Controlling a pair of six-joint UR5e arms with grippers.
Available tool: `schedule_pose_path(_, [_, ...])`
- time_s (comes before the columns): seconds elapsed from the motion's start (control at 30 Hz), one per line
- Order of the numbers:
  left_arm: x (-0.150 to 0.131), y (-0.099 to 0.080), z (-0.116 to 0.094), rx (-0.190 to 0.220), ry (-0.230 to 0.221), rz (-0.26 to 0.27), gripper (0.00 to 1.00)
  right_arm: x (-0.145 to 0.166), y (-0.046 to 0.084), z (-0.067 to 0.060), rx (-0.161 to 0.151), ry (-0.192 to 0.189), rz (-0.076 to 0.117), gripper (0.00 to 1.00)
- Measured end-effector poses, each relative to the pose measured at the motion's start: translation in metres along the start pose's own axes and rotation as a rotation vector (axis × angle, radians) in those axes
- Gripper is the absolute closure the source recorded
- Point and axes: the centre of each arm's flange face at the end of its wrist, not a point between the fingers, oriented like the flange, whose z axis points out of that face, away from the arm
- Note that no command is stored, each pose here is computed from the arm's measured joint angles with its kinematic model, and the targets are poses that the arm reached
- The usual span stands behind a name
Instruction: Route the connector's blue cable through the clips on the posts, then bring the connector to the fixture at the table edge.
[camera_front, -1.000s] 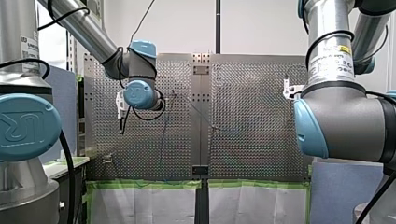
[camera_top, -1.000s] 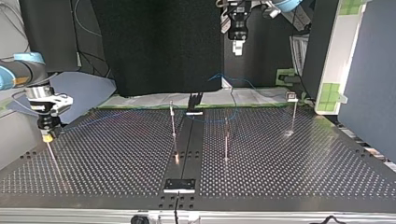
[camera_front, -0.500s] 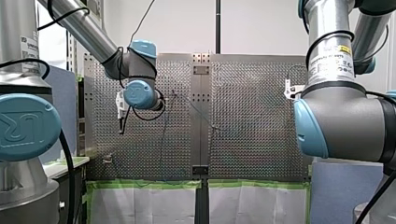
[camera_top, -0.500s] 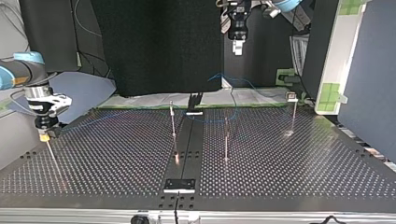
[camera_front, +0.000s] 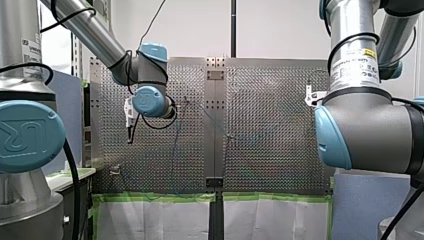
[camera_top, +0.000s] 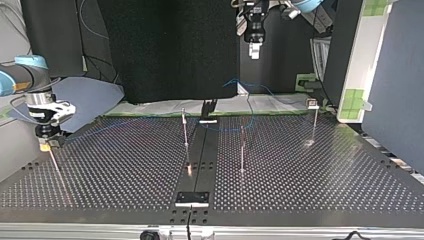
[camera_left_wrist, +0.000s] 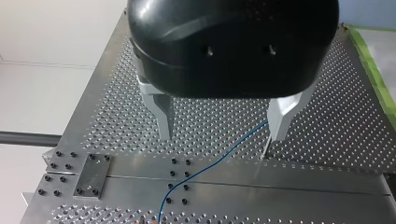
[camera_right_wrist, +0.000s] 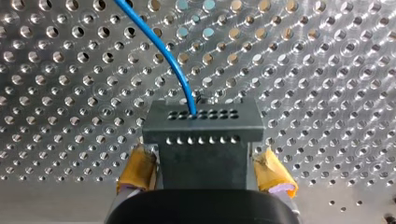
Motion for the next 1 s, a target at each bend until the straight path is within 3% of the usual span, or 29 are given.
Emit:
schedule_pose_path(0.6, [0.0, 0.0, 0.0, 0.001, 0.0, 0.001, 0.0, 0.0, 0.007, 0.0, -0.065, 0.0, 0.0, 0.0])
schedule_pose_path(1.0, [0.0, 0.0, -0.001, 0.001, 0.006, 0.005, 0.0, -0.001, 0.018, -0.003, -0.165, -0.013, 0.007, 0.0])
